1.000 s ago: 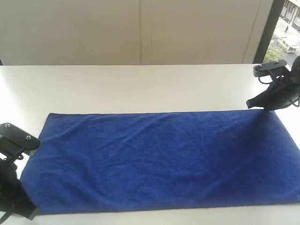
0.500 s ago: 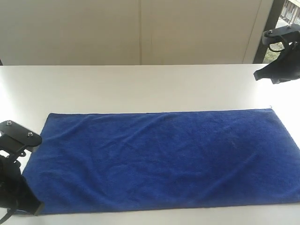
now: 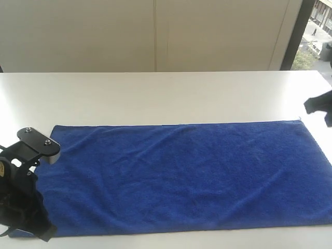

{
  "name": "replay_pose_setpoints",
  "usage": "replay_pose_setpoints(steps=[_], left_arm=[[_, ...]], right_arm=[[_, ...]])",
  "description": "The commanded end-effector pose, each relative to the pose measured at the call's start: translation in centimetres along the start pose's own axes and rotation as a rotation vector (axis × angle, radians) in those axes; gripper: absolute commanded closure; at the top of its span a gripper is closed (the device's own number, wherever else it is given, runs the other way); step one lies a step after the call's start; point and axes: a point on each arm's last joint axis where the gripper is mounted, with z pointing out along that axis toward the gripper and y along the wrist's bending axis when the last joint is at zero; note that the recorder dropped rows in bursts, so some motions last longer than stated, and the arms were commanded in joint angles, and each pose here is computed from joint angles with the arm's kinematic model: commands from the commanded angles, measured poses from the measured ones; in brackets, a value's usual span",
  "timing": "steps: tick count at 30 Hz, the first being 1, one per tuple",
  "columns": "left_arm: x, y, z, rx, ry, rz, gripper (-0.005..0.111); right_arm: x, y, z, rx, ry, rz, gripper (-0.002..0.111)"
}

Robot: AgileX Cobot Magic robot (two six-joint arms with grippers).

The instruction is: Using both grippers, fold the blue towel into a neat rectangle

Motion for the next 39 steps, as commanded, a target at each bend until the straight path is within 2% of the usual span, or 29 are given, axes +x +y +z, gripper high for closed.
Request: replay_pose_setpoints(steps=[1, 5, 8, 13, 20, 27, 33, 39], left_arm=[[-0.1, -0.1, -0.3, 0.010, -0.015, -0.008, 0.107], [-0.4, 0.0, -0.3, 0.003, -0.046, -0.008, 0.107], [-0.6, 0.1, -0.1, -0.007, -0.089, -0.009, 0.107], [-0.2, 0.2, 1.4, -0.026, -0.142, -0.014, 0.107], [0.6, 0.3, 3.8, -0.026, -0.088, -0.019, 0.107], [0.7, 0.3, 4.0, -0.025, -0.081, -0.020, 0.107], [0.6, 0.3, 4.0, -0.026, -0.086, -0.020, 0.107], [0.7, 0.3, 4.0, -0.025, -0.081, -0.020, 0.107]], right_arm=[[4.4, 0.3, 1.3, 0.020, 0.119, 0.010, 0.108], [6.6, 0.3, 3.2, 0.048, 0.144, 0.018, 0.108], [7.2, 0.4, 4.0, 0.049, 0.122, 0.022, 0.108], [7.9, 0.1, 5.5, 0.072, 0.199, 0.007, 0.108], [8.7, -0.6, 7.9, 0.124, 0.317, 0.001, 0.108], [9.3, -1.0, 10.2, 0.145, 0.380, -0.037, 0.108], [10.2, -1.0, 10.3, 0.144, 0.478, -0.030, 0.108], [10.5, -1.3, 10.1, 0.195, 0.516, 0.004, 0.108]])
